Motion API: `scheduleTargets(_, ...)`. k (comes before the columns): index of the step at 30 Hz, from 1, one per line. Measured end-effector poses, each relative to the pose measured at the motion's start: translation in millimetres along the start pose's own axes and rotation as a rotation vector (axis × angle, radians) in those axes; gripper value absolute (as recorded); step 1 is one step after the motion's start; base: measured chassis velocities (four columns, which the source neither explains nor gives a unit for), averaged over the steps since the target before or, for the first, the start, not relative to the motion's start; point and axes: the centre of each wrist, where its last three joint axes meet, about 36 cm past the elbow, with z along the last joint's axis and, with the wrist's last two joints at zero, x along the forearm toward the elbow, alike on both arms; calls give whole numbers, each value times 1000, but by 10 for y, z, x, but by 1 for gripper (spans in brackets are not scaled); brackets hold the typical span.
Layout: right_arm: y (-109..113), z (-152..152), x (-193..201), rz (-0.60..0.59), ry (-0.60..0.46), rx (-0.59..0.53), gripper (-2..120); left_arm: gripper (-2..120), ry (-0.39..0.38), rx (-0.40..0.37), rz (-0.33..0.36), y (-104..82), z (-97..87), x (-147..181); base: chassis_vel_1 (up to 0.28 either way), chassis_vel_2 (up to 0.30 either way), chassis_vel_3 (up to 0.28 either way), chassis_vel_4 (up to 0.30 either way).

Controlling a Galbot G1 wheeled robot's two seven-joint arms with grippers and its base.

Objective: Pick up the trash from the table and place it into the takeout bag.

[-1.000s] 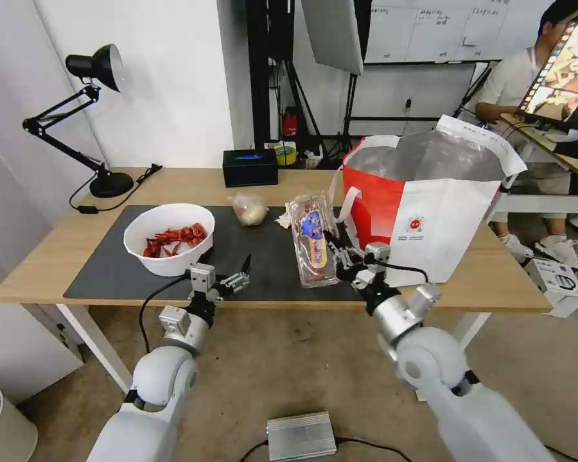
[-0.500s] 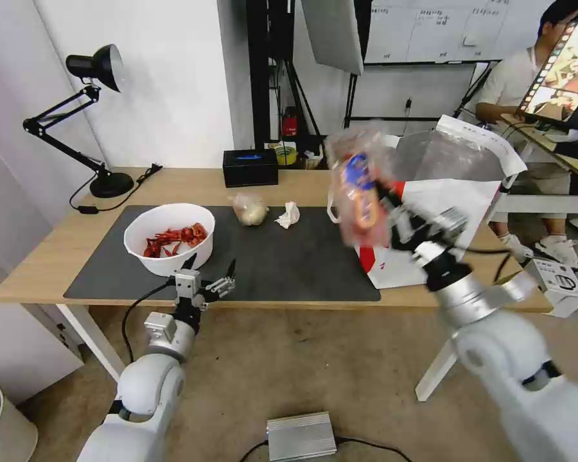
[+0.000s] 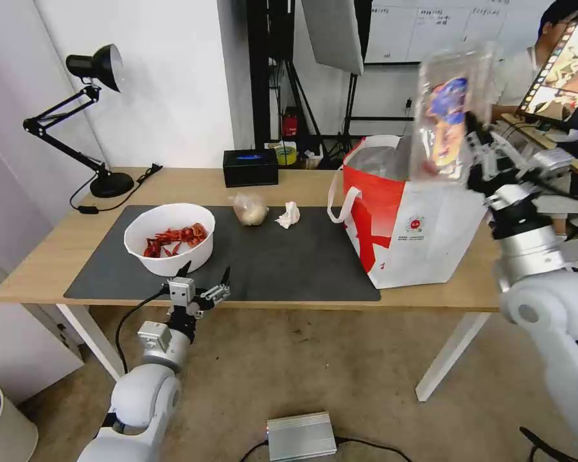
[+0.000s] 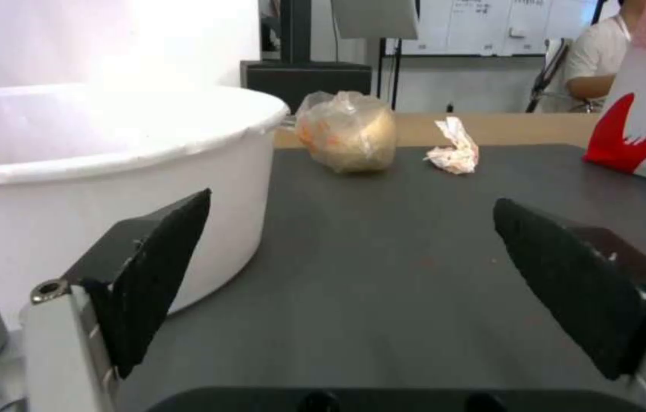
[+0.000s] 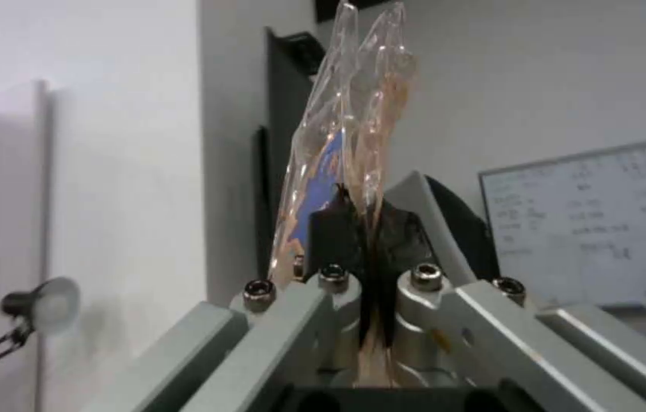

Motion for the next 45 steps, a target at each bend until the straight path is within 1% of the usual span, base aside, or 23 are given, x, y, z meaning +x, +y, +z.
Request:
scheduleTargets(3, -63, -83, -129, 70, 44, -66, 0, 100, 0, 2, -2, -4, 2, 1, 0, 0, 0, 0)
scheduleTargets(4, -63, -83, -129, 70, 44, -66, 0, 100, 0, 2, -2, -4, 2, 1, 0, 0, 0, 0)
scheduleTargets(6, -80, -105, -204, 117, 73, -118, 0, 100, 0, 8, -5, -11, 5, 2, 0, 0, 0, 0)
scheduleTargets(8, -73, -138, -299, 190, 124, -228, 0, 100, 2, 12, -7, -22, 11, 6, 0, 0, 0, 0)
scheduleTargets(9, -73, -138, -299, 190, 124, -228, 0, 100, 2, 12, -7, -22, 11, 6, 0, 0, 0, 0)
scheduleTargets(11, -68, -165, -373, 246, 160, -316, 0, 100, 2, 13, -7, -24, 9, 4, 0, 0, 0, 0)
scheduleTargets(12, -69, -185, -437, 291, 191, -385, 0, 100, 0, 12, -8, -19, -1, -6, 0, 0, 0, 0)
scheduleTargets(13, -69, -185, -437, 291, 191, -385, 0, 100, 0, 12, -8, -19, -1, -6, 0, 0, 0, 0)
scheduleTargets(16, -79, -247, -609, 398, 245, -514, 0, 100, -2, 11, -13, 4, -8, -29, 0, 0, 0, 0)
scheduleTargets(17, -79, -247, -609, 398, 245, -514, 0, 100, -2, 11, -13, 4, -8, -29, 0, 0, 0, 0)
scheduleTargets(20, -68, -318, -782, 471, 284, -615, 0, 100, -2, 11, -15, 17, -5, -39, 0, 0, 0, 0)
scheduleTargets(21, -68, -318, -782, 471, 284, -615, 0, 100, -2, 11, -15, 17, -5, -39, 0, 0, 0, 0)
scheduleTargets(24, -30, -435, -972, 535, 322, -738, 0, 100, -3, 11, -17, 27, -6, -47, 0, 0, 0, 0)
scheduleTargets(25, -30, -435, -972, 535, 322, -738, 0, 100, -3, 11, -17, 27, -6, -47, 0, 0, 0, 0)
scheduleTargets(28, 13, -545, -1115, 598, 393, -824, 0, 100, -2, 10, -22, 45, -8, -43, 0, 0, 0, 0)
scheduleTargets(29, 13, -545, -1115, 598, 393, -824, 0, 100, -2, 10, -22, 45, -8, -43, 0, 0, 0, 0)
scheduleTargets(32, 27, -568, -1211, 670, 464, -852, 0, 100, 0, 9, -25, 55, -5, -33, 0, 0, 0, 0)
scheduleTargets(36, 6, -515, -1250, 713, 488, -862, 0, 100, 2, 11, -26, 51, 3, -26, 0, 0, 0, 0)
scheduleTargets(45, 9, -450, -1236, 739, 517, -873, 0, 100, 1, 15, -23, 31, 1, -28, 0, 0, 0, 0)
